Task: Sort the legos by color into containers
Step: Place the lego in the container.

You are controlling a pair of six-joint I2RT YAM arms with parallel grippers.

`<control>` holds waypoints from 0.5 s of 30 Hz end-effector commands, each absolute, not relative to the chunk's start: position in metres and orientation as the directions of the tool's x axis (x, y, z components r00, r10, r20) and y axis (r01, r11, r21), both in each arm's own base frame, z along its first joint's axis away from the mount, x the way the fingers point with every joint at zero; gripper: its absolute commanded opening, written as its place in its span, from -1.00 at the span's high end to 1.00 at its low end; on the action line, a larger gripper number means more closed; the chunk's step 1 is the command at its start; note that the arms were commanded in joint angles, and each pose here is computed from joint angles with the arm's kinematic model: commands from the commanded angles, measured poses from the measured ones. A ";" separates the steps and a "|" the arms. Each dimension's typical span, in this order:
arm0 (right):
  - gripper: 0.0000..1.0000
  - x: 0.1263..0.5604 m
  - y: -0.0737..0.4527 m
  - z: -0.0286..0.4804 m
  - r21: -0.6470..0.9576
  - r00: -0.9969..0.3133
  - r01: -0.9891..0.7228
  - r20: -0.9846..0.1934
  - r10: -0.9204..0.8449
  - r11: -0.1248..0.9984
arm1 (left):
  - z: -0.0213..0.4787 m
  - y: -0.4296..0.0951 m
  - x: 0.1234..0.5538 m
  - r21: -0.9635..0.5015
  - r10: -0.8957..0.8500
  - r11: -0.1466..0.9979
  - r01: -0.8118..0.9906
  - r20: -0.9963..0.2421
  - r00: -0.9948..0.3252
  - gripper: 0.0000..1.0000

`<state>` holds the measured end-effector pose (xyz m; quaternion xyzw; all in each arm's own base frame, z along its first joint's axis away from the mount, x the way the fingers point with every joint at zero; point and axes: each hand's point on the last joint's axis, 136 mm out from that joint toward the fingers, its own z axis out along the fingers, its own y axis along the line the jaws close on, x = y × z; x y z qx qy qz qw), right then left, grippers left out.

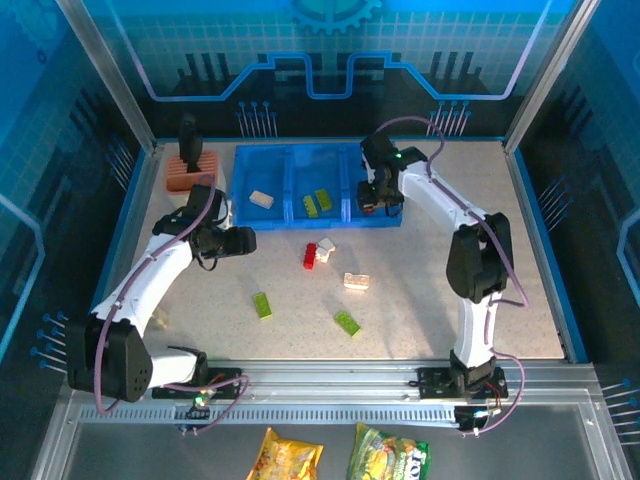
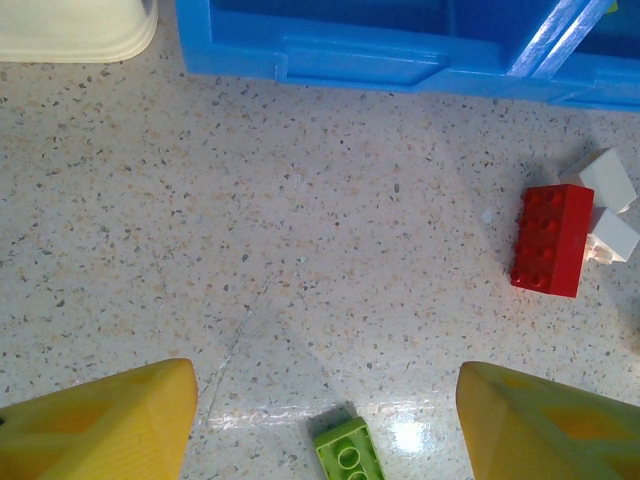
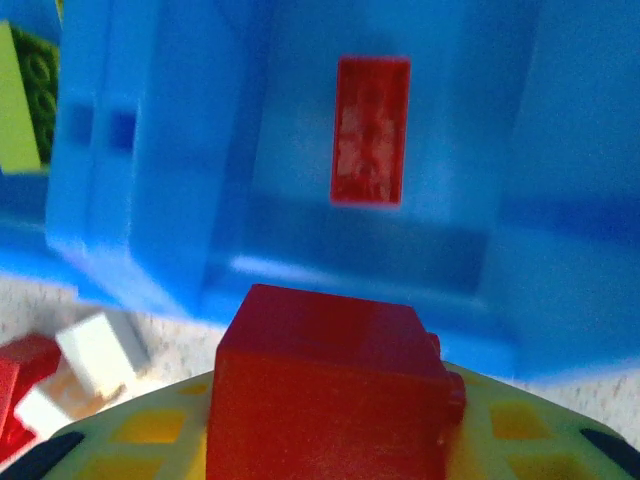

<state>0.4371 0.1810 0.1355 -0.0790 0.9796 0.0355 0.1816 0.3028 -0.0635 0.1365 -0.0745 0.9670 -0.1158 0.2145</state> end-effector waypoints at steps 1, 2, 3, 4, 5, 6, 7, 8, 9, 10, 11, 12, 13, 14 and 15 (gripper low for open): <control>0.14 0.455 0.175 0.126 0.010 -0.928 -0.173 -0.335 -0.159 0.985 | 0.130 -0.061 0.301 -0.255 -0.184 0.963 -0.087 -0.387 -0.904 -0.41; 0.13 0.463 0.175 0.126 0.003 -0.926 -0.166 -0.344 -0.155 0.986 | 0.130 -0.061 0.301 -0.255 -0.183 0.963 -0.086 -0.387 -0.904 -0.41; 0.13 0.471 0.174 0.124 -0.001 -0.925 -0.159 -0.350 -0.150 0.987 | 0.129 -0.061 0.301 -0.255 -0.184 0.963 -0.088 -0.385 -0.904 -0.41; 0.13 0.479 0.174 0.121 -0.003 -0.925 -0.152 -0.353 -0.144 0.988 | 0.129 -0.061 0.301 -0.255 -0.185 0.963 -0.088 -0.385 -0.904 -0.41; 0.13 0.486 0.174 0.118 -0.006 -0.923 -0.148 -0.359 -0.140 0.989 | 0.129 -0.061 0.301 -0.254 -0.184 0.963 -0.087 -0.385 -0.905 -0.41; 0.13 0.493 0.175 0.115 -0.006 -0.922 -0.143 -0.363 -0.136 0.990 | 0.129 -0.061 0.301 -0.254 -0.183 0.963 -0.087 -0.384 -0.905 -0.41; 0.13 0.500 0.176 0.112 -0.006 -0.920 -0.141 -0.369 -0.133 0.990 | 0.129 -0.061 0.301 -0.255 -0.185 0.963 -0.088 -0.385 -0.904 -0.41; 0.13 0.508 0.176 0.110 -0.010 -0.916 -0.136 -0.380 -0.130 0.991 | 0.129 -0.061 0.301 -0.254 -0.186 0.963 -0.089 -0.386 -0.904 -0.40; 0.13 0.514 0.175 0.109 -0.017 -0.912 -0.130 -0.390 -0.126 0.991 | 0.129 -0.061 0.301 -0.255 -0.184 0.963 -0.088 -0.385 -0.905 -0.41; 0.13 0.521 0.174 0.099 -0.030 -0.914 -0.121 -0.386 -0.123 0.992 | 0.129 -0.061 0.301 -0.255 -0.186 0.963 -0.089 -0.386 -0.904 -0.41; 0.13 0.527 0.174 0.095 -0.034 -0.913 -0.115 -0.390 -0.119 0.993 | 0.129 -0.061 0.301 -0.255 -0.185 0.963 -0.089 -0.384 -0.904 -0.41; 0.13 0.533 0.173 0.092 -0.036 -0.910 -0.112 -0.398 -0.117 0.993 | 0.129 -0.061 0.301 -0.255 -0.184 0.963 -0.088 -0.384 -0.905 -0.41; 0.13 0.539 0.172 0.088 -0.039 -0.908 -0.103 -0.404 -0.110 0.994 | 0.129 -0.061 0.301 -0.255 -0.184 0.963 -0.088 -0.384 -0.905 -0.41; 0.13 0.544 0.172 0.085 -0.041 -0.905 -0.100 -0.412 -0.108 0.994 | 0.129 -0.061 0.301 -0.254 -0.185 0.963 -0.090 -0.384 -0.905 -0.41; 0.13 0.548 0.172 0.082 -0.040 -0.902 -0.098 -0.419 -0.106 0.994 | 0.128 -0.061 0.300 -0.254 -0.184 0.963 -0.088 -0.383 -0.905 -0.41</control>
